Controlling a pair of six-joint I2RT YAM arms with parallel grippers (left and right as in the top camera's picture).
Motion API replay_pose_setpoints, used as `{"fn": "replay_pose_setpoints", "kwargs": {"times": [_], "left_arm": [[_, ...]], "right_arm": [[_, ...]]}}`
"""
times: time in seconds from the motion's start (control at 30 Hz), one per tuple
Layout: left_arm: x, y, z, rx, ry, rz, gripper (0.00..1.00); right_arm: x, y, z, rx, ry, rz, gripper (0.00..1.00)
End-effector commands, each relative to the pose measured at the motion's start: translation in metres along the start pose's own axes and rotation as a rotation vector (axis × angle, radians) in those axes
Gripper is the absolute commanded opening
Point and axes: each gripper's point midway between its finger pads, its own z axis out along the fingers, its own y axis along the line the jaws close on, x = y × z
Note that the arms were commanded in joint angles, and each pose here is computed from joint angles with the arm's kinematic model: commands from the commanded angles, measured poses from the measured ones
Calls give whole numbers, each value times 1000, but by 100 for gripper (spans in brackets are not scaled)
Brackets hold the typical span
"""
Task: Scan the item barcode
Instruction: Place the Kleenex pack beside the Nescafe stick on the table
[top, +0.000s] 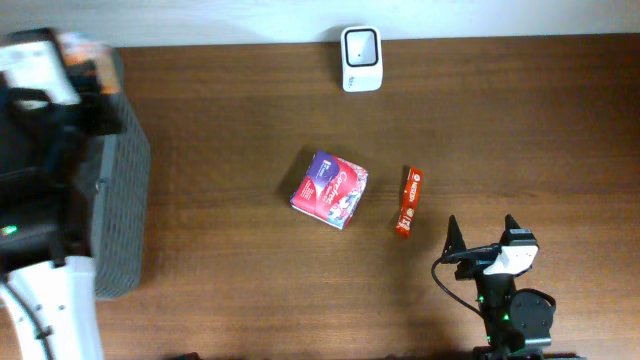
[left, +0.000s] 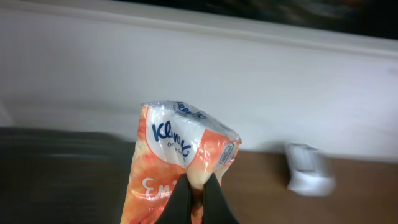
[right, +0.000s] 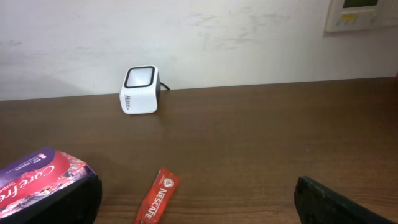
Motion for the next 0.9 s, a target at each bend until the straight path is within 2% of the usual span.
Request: {"fn": "replay_pose_setpoints", "kwargs": {"times": [0.0,0.07,0.13,0.17,0.23,0.3,0.43,0.5,0.53,0.57,0.6,0.67,0.77,0.83,0.87], "left_arm": [[27,-115,10,370,106,-26,0],[57,-184,12,535,199,12,0],[118,-269,15,721,364,67,0],[144,-292,17,756,437,68,0],[192,-320,29,756,554,81,0],[257,-343,46,720,704,73,0],[330,-362,58,688,865,45,0],[340,-365,57,684,889,41,1],[341,-366,55,687,891,45,16],[341,-368,55,692,885,46,26],[339,-369,56,695,876,46,28],[330,-367,64,695,846,32,42],[291,-365,70,712,763,32,43],[242,-352,70,691,654,110,51],[215,-336,70,618,601,144,59]], "right_arm": [[3,0,0,0,5,0,99],[3,0,0,0,5,0,98],[3,0,0,0,5,0,98],[3,0,0,0,5,0,99],[3,0,0,0,5,0,98],[3,0,0,0,5,0,98],[3,0,0,0,5,0,98],[3,0,0,0,5,0,99],[3,0,0,0,5,0,99],[3,0,0,0,5,0,99],[3,0,0,0,5,0,98],[3,0,0,0,5,0,98],[3,0,0,0,5,0,98],[3,0,0,0,5,0,98],[3,0,0,0,5,0,99]]}}
